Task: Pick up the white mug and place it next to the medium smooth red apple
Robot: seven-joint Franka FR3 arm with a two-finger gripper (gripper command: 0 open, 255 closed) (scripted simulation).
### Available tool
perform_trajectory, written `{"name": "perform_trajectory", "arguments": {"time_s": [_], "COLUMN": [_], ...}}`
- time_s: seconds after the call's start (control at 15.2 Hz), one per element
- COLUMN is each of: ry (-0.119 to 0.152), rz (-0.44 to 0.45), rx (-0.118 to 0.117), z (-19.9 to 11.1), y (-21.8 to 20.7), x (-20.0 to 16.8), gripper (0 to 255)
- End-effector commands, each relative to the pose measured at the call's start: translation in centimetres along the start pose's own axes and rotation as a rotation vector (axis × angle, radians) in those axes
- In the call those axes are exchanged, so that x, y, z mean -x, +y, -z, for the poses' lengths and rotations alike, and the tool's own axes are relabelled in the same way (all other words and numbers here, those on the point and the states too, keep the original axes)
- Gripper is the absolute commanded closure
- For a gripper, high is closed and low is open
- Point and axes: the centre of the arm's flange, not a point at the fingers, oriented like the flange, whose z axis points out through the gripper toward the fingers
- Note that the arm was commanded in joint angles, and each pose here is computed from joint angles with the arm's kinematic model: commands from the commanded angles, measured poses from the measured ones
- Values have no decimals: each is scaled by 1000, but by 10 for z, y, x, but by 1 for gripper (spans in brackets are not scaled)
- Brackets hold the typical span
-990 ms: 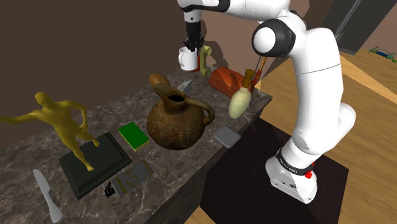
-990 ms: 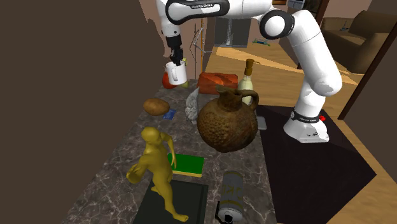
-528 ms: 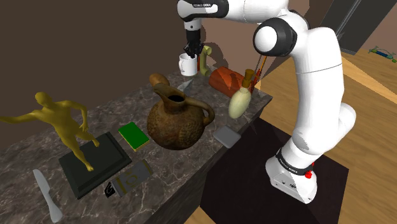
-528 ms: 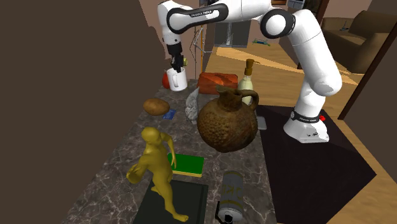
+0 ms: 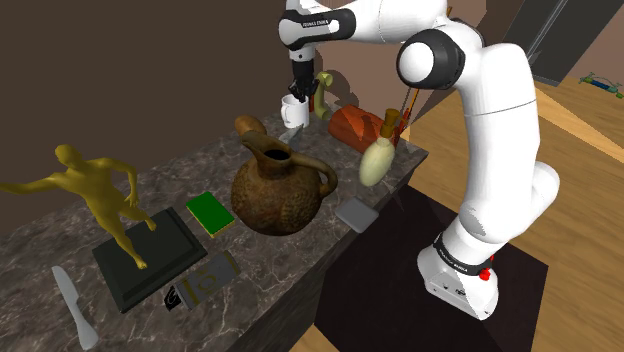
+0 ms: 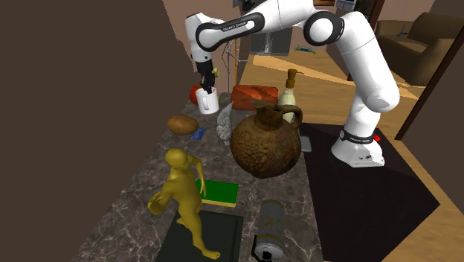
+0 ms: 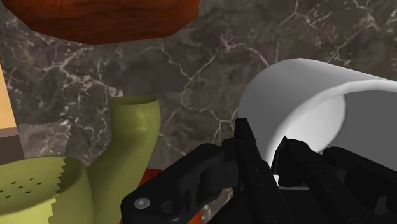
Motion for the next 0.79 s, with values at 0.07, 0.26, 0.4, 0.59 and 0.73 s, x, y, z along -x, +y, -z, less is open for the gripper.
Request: {"name": "perform_trajectory", "arguments": {"time_s": [0.07,0.26,0.4,0.59,0.73], "ry": [1,1,1,1,1], "rz": [0,0,0,0,0], "rx": [0,0,0,0,0], "z": [-16,-21,-21,-21,-21], "y": [1,1,1,1,1], "x": [-2,-3,-3,-3,-3], "gripper": [255,255,255,255,0]}}
